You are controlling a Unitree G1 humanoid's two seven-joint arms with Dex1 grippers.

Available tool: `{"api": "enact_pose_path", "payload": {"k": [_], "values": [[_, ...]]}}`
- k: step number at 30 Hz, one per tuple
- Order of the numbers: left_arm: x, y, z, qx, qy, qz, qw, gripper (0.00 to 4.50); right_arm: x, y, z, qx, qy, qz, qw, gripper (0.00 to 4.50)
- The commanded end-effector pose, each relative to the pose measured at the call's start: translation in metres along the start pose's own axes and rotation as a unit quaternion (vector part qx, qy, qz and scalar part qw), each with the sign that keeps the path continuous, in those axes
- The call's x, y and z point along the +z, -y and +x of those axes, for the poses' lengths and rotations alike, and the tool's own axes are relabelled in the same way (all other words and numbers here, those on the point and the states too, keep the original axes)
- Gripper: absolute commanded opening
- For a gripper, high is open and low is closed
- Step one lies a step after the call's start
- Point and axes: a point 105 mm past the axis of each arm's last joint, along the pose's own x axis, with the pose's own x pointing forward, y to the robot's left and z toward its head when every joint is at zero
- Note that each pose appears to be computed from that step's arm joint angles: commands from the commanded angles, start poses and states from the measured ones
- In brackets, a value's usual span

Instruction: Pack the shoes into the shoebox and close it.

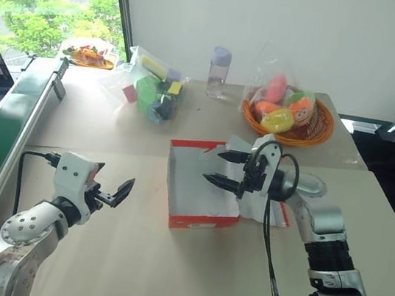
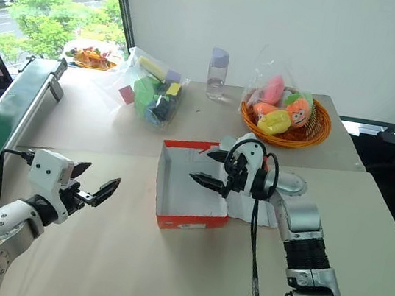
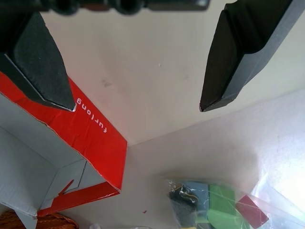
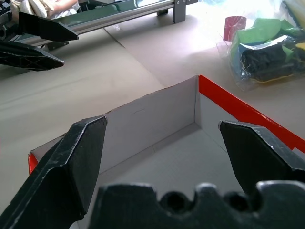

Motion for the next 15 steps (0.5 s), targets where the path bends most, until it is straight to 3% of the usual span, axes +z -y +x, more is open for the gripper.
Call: {"api": "enact_pose_path", "payload": {"k": [1,11,15], "values": [[0.010,0.003,-0.002,-0.006,0.024,0.018,1.000,4.44,0.013,-0.001,-0.003,0.002,0.022,-0.015,1.000,4.50],[0.012,-0.004,-0.001,0.016,0.043,0.006,0.999,4.44,0.012,-0.004,-0.001,-0.003,0.025,-0.011,1.000,4.50],[0.018,-0.019,-0.002,0.054,0.052,0.017,0.997,4.44,0.015,-0.002,0.002,-0.010,0.034,-0.010,0.999,4.50]]}}
